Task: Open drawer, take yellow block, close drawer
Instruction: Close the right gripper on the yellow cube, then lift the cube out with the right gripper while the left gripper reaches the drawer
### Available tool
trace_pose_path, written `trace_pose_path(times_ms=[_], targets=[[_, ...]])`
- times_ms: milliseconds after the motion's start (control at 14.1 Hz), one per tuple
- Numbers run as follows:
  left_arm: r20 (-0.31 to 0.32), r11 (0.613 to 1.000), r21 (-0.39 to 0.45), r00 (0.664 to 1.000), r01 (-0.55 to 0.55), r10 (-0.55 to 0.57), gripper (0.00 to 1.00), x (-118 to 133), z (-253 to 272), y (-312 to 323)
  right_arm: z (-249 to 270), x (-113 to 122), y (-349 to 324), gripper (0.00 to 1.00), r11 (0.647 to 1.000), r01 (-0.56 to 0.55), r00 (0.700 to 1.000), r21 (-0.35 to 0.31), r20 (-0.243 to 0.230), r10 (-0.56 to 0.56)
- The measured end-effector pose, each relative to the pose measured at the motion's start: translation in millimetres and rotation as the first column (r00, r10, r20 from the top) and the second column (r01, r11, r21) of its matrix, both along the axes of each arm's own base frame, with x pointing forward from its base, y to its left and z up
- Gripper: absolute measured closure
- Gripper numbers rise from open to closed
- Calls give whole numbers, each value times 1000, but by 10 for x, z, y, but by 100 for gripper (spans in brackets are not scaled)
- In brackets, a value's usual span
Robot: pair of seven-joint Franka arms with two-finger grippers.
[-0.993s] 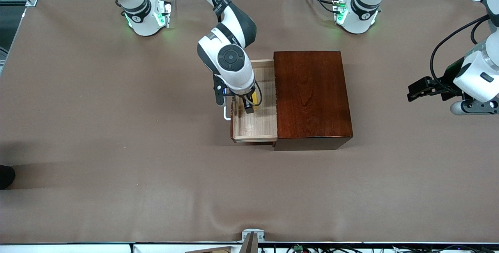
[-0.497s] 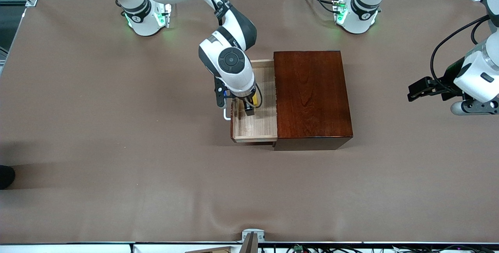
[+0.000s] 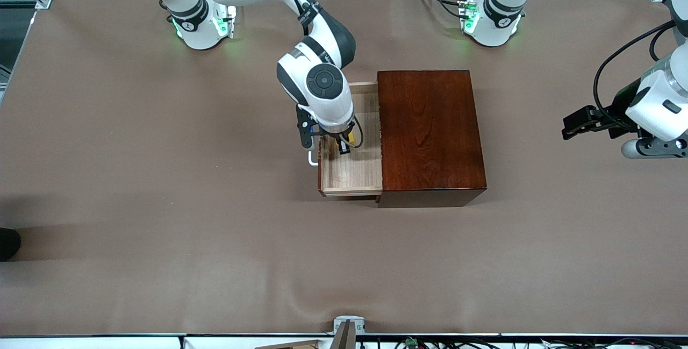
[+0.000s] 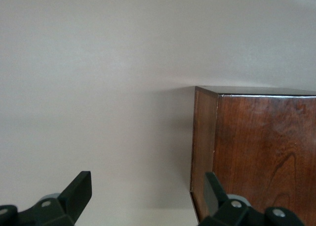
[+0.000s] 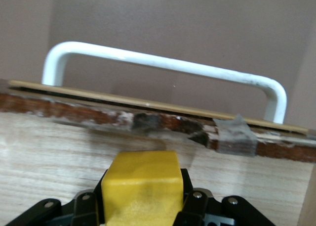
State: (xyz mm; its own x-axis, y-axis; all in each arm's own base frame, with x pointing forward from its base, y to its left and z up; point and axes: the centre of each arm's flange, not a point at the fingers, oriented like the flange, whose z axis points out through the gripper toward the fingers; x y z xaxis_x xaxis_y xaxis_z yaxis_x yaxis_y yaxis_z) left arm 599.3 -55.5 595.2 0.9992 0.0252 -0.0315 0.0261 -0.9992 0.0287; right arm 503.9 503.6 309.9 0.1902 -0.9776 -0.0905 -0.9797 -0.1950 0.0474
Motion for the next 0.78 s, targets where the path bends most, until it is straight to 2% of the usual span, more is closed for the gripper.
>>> trace_pose_path(times_ms=[355,497,639,780], targets=[[-6,1000,0,1000,10,-10,0,-54,55,-49,641,420,-310,44,997,40,996,64,80,-46],[-9,1000,0,1000,18,-18,0,-88,86,-102,854,582,-616,44,999,34,998,39,49,-36],[-16,1000,0,1000,27,-27,0,-103,83,-148,909,682,-901,44,999,-46,999,15,-4,46],[-23,999,-2,999,39,-39,0,-117,63,-217,997,822,-1188,44,995,-99,995,23,-19,99]])
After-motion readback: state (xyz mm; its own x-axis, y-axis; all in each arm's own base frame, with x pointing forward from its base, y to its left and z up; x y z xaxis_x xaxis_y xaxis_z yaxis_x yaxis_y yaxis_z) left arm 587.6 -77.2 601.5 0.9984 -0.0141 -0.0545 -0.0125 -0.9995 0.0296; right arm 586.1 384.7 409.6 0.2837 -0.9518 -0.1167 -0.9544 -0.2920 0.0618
